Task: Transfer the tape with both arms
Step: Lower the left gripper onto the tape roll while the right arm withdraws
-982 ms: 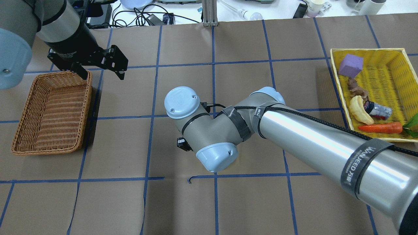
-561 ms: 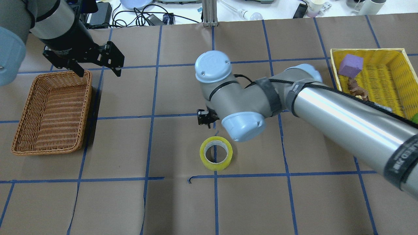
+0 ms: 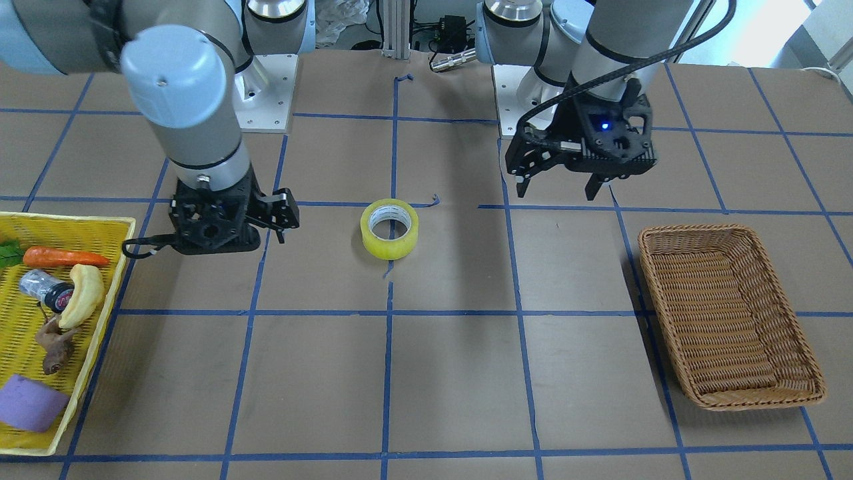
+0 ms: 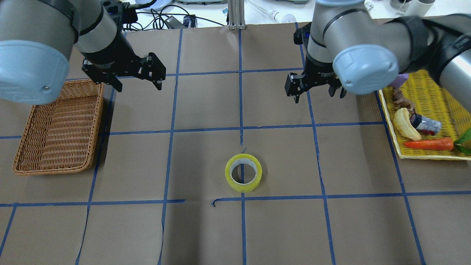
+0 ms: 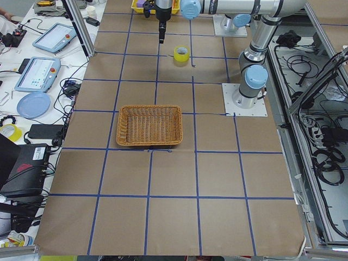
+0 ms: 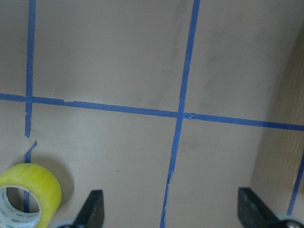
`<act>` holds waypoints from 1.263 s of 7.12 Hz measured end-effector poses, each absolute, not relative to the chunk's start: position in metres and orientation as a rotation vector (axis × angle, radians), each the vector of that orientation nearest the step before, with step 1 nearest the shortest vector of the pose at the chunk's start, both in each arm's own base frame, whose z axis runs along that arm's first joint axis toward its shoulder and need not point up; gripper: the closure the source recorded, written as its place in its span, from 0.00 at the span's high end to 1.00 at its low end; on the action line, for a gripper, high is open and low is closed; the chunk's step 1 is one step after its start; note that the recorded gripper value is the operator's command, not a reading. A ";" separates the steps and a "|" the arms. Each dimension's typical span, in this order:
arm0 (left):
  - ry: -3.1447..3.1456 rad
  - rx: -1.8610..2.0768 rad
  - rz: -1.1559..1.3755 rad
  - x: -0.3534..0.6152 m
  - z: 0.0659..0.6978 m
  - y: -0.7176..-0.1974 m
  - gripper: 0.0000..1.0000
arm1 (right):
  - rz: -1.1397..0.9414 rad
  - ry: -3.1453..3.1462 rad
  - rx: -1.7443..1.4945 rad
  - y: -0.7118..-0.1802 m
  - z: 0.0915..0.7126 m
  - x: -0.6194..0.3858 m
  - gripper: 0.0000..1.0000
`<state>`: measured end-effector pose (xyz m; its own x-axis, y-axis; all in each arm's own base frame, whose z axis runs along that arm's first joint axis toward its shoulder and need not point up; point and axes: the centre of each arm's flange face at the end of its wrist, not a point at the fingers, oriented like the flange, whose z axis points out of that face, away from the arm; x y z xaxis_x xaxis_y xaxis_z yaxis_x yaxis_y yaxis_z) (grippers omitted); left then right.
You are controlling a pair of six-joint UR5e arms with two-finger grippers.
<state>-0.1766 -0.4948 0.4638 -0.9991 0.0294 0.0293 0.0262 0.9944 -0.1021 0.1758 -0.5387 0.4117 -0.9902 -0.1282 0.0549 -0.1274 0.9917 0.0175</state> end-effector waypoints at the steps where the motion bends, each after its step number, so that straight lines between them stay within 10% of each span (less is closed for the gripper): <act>1: -3.101 -0.087 0.133 -0.210 0.440 -0.488 1.00 | 0.002 -3.099 0.204 -0.542 0.451 0.174 1.00; 9: -3.124 -0.063 -0.065 -0.312 0.226 -0.413 0.95 | 0.170 -3.092 0.155 -0.527 0.522 0.159 1.00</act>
